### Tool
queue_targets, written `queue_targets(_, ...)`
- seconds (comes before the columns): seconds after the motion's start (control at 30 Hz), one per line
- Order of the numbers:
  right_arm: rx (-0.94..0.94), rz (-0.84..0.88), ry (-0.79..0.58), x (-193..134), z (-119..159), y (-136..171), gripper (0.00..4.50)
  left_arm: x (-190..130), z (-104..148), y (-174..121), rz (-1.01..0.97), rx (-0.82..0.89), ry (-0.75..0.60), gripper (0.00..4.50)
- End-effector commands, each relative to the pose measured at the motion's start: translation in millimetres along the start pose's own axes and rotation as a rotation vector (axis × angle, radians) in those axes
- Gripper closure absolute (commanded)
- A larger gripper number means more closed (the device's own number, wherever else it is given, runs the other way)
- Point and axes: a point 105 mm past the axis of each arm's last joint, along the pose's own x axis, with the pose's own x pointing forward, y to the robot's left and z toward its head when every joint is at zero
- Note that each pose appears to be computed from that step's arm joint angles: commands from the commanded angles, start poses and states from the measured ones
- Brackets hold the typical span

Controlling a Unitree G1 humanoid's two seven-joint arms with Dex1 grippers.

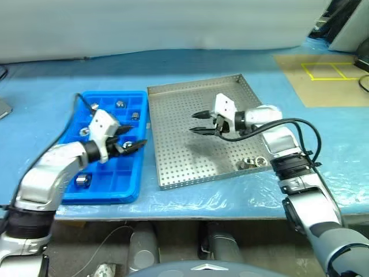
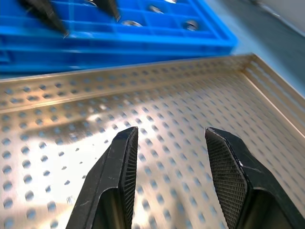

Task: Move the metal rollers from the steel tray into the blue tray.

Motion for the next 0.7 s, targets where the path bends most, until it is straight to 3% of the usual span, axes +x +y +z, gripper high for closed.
queue_targets(0.03,-0.01,-0.069,-0.005,-19.0,9.0,1.3,2.18,20.6,9.5,-6.9,-0.092,0.046,-0.037,0.61)
queue_targets(0.33,0.005,-0.103,0.13,-56.1,-2.3,21.3,2.18,54.6,15.3,-22.8,-0.248,0.063,-0.062,0.61)
queue_targets(0.7,-0.008,0.067,0.229,-61.4,-19.0,50.8,2.18,43.3,10.1,-41.0,-0.25,0.024,-0.039,0.61)
